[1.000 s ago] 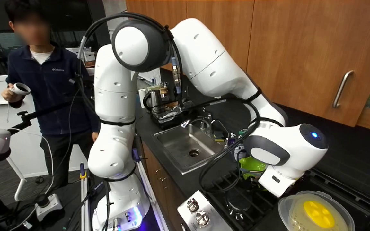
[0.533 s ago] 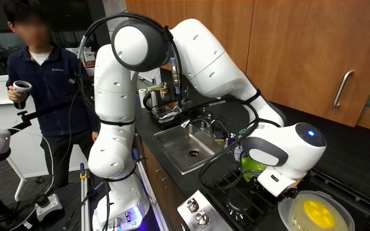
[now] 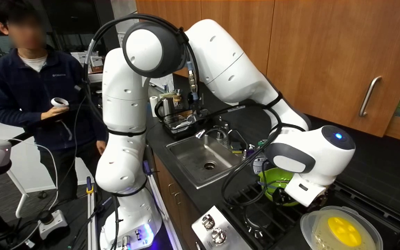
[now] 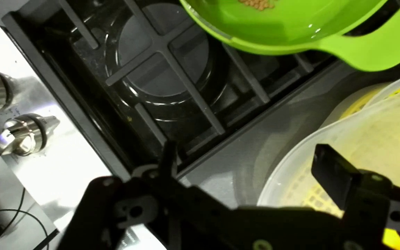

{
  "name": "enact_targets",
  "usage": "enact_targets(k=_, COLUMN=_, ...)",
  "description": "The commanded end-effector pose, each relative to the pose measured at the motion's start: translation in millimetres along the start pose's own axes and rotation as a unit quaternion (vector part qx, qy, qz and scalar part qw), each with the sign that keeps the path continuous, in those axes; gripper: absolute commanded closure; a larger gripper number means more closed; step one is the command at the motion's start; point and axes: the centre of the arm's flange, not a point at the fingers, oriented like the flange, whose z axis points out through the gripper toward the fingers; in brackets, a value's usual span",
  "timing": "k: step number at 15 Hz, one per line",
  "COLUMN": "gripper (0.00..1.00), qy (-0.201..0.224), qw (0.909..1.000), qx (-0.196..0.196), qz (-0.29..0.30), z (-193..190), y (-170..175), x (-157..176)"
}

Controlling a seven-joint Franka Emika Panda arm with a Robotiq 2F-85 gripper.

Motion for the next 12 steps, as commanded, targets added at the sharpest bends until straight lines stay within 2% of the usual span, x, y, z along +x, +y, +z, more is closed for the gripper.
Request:
enact_targets(k=1, gripper=0.00, qy=0.006, qw=0.9955, qx=0.089, qz=-0.030, z=-28, y=-37, x=-44)
enact_targets(k=3, gripper=0.00, qy=0.020, qw=0.9878, qx=0.149, qz=-0.041, z=-44, y=-48, x=-52)
enact_targets(k=6, gripper=0.00, qy=0.034, qw=0.9733, qx=0.225, qz=-0.034, z=-56, y=-54, x=-32)
enact_targets(k=10, gripper=0.00, qy=0.040, qw=0.9573, qx=0.286, qz=0.007, z=-61, y=-44, x=20)
enact_targets(k=12, gripper=0.00, qy=0.030, qw=0.9556, qx=0.291, qz=0.035, z=-54, y=-38, x=48)
